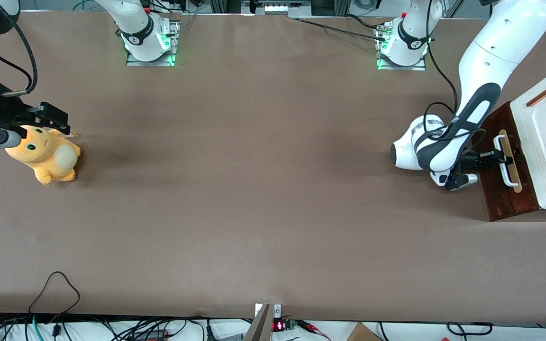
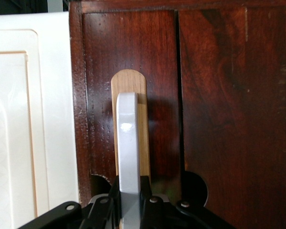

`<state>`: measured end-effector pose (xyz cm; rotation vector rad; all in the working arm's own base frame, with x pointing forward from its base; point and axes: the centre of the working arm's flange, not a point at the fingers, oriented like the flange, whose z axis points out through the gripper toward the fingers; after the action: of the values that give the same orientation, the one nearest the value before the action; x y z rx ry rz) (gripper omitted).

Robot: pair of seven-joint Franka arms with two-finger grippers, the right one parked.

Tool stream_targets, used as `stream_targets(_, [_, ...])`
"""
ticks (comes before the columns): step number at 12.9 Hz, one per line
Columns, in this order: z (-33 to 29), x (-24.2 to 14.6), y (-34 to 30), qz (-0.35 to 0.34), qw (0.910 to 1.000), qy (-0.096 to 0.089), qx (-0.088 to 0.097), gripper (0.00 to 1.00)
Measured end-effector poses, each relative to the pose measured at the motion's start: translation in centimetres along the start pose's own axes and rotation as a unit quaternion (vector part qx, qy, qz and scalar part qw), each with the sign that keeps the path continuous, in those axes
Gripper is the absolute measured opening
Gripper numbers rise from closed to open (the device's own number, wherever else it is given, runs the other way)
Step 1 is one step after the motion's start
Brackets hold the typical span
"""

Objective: Open lower drawer with left arm only
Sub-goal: 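Pull the handle away from the cabinet with the left gripper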

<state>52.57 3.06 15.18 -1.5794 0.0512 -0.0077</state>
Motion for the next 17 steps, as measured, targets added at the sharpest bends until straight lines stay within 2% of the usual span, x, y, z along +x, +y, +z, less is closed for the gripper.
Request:
stream_targets(3, [-2.6,-0.1,0.1,0.002,0.9998,0.017,0.005,0.18])
stream_targets(8, [-8.5,-0.6,0.1,0.005,0.9984,0.056,0.004,0.18])
stream_targets(12, [-9.4,-0.7,0.0,0.005,0.9980,0.062,0.003,0.18])
stream_targets(14, [-9.7,-0.4,0.0,0.005,0.9976,0.069,-0.002,0.33])
stream_targets(15, [-9.8,-0.3,-0.1,0.004,0.9975,0.071,-0.002,0.46])
stream_targets(17, [-9.8,0.0,-0.4,0.004,0.9974,0.071,-0.002,0.66])
